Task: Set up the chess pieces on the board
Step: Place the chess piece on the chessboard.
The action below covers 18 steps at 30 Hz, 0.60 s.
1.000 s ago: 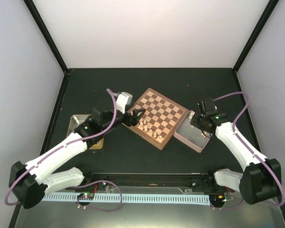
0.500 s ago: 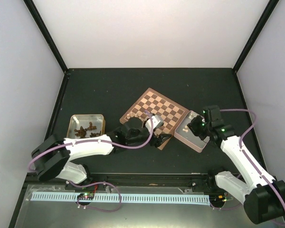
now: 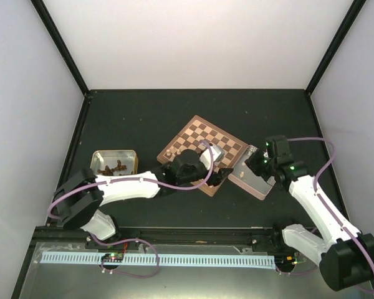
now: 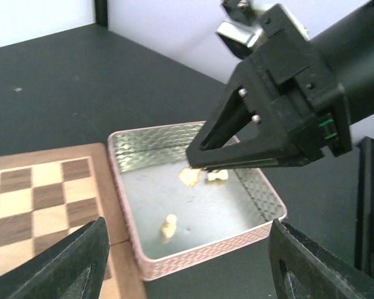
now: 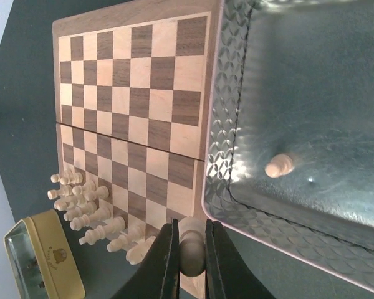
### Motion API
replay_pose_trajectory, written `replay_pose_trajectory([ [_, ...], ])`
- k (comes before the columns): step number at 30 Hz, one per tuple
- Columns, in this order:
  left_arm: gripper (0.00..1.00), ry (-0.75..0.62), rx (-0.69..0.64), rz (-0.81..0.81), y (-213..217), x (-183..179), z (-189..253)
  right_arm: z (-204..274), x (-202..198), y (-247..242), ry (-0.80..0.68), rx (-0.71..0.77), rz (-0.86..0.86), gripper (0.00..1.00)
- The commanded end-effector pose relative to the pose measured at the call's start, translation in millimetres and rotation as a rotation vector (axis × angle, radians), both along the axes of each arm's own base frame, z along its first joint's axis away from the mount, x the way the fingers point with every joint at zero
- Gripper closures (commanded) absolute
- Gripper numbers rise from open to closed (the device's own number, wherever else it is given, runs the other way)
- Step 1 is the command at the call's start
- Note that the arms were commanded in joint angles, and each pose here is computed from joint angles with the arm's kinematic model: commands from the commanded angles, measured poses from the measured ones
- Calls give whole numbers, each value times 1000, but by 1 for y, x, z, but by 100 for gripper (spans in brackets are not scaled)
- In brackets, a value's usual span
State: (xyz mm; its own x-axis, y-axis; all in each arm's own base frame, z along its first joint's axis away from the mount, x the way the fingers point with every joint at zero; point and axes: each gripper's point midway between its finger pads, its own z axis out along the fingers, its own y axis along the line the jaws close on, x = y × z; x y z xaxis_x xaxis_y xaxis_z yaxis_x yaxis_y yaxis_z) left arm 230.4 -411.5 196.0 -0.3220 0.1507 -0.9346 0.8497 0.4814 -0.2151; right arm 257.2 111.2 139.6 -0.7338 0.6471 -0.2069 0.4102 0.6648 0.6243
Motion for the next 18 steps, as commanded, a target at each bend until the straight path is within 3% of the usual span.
replay_pose_trajectory([
  [1,29,42,-18,175,37,28,23,17,19,11,-94,-109,132,99],
  [10,27,46,-25,504,153,59,62,6,46,76,-92,-311,383,99],
  [18,21,15,-58,757,244,62,89,-24,60,153,-31,-382,583,98],
])
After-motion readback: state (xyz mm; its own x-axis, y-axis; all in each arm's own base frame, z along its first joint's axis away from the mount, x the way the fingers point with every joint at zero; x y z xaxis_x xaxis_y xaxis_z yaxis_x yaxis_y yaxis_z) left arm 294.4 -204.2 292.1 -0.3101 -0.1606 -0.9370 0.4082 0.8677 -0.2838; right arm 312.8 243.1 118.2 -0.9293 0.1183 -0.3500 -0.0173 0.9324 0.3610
